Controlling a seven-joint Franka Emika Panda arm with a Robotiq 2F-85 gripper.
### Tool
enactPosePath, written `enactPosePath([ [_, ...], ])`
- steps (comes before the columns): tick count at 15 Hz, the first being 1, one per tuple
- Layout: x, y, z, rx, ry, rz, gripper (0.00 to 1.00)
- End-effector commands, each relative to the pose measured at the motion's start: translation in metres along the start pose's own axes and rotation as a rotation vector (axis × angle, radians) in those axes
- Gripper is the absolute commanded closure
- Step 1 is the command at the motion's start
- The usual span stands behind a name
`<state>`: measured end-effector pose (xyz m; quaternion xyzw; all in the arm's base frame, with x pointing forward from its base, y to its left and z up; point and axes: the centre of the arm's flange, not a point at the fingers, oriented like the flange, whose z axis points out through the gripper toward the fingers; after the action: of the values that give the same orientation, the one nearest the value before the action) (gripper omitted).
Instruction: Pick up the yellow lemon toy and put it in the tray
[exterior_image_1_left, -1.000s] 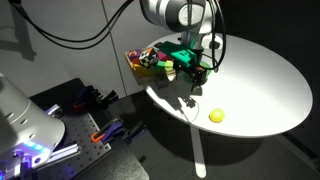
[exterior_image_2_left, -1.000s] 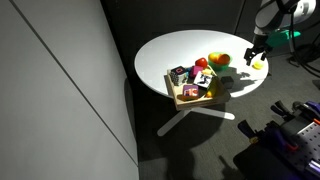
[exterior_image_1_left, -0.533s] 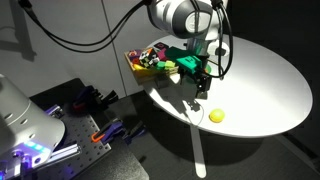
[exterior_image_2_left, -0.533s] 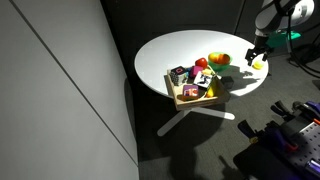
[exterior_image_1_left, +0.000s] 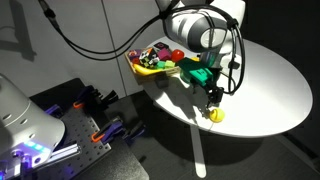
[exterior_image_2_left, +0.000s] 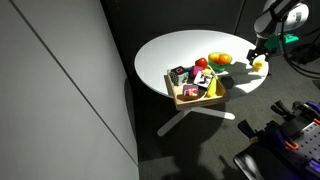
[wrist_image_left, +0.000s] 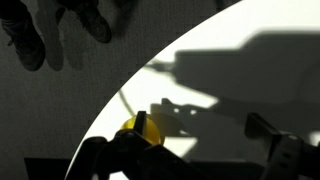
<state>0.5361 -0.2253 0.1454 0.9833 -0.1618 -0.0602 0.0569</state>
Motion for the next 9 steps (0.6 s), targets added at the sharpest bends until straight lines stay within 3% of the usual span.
enactPosePath([
  [1, 0.025, 0.012, 0.015, -0.011, 0.018, 0.093, 0.0],
  [9, 0.047, 0.037, 0.032, -0.028, 0.047, 0.224, 0.0],
])
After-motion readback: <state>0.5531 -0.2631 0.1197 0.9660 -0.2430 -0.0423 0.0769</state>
